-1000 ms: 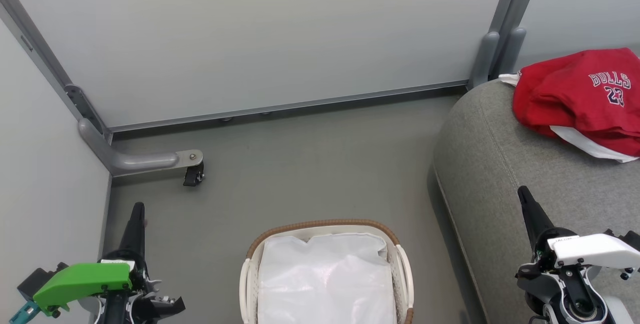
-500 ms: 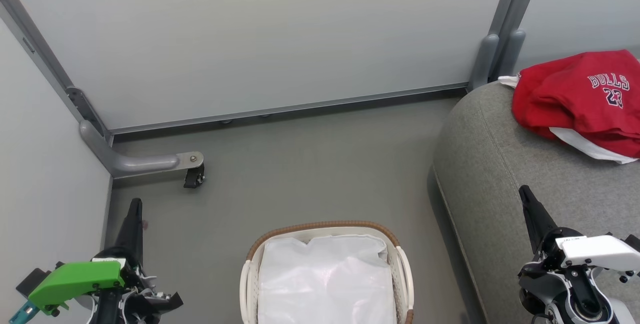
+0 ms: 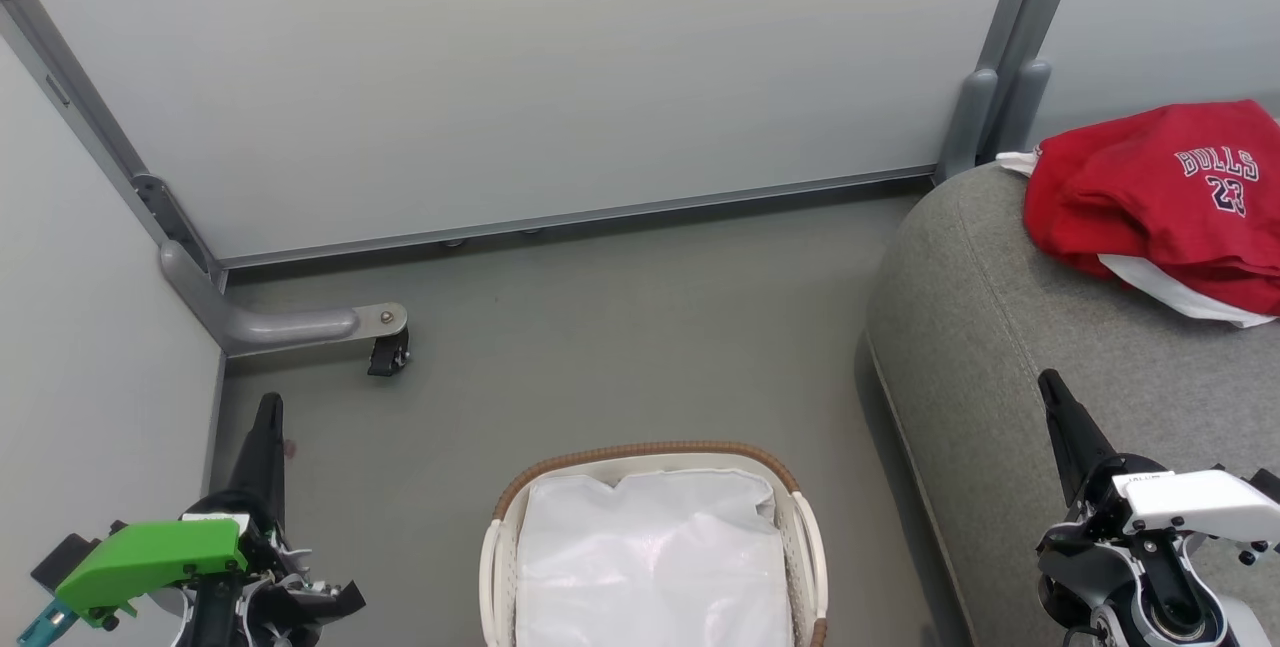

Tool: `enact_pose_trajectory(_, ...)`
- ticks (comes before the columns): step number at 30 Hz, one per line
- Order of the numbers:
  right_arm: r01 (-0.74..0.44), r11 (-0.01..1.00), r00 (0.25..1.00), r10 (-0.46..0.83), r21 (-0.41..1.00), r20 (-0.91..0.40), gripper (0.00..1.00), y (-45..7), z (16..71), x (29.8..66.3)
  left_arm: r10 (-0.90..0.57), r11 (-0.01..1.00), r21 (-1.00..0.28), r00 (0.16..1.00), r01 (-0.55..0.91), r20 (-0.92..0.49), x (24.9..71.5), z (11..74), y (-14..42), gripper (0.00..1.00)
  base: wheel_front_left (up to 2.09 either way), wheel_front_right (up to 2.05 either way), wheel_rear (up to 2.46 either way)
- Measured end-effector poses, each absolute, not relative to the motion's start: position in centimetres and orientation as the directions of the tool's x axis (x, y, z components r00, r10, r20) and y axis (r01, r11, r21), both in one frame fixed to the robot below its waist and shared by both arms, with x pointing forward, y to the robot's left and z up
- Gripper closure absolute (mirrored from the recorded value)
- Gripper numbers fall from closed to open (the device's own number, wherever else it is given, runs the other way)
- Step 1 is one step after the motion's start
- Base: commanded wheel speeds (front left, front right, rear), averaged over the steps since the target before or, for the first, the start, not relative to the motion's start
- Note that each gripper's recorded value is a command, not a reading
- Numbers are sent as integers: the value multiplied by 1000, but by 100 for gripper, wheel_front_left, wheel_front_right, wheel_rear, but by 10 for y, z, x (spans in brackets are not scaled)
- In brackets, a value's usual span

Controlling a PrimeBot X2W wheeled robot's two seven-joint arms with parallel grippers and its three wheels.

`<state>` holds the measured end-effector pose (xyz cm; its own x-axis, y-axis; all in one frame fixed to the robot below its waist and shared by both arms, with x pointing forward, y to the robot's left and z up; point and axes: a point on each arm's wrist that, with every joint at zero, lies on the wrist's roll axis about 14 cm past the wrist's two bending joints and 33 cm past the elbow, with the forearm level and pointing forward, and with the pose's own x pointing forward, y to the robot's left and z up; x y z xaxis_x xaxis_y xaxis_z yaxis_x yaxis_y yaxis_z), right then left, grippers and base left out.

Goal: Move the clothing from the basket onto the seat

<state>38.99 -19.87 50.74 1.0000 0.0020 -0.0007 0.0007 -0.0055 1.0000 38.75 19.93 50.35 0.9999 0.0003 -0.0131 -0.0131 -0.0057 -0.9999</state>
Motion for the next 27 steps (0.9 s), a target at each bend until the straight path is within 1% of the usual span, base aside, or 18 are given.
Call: enact_pose_trajectory(27,1,-6,1000,2,1000,-1,100,-199,507,390,0,-6,-1000,1000,-12,-12,388,504,199,100,0,0,0)
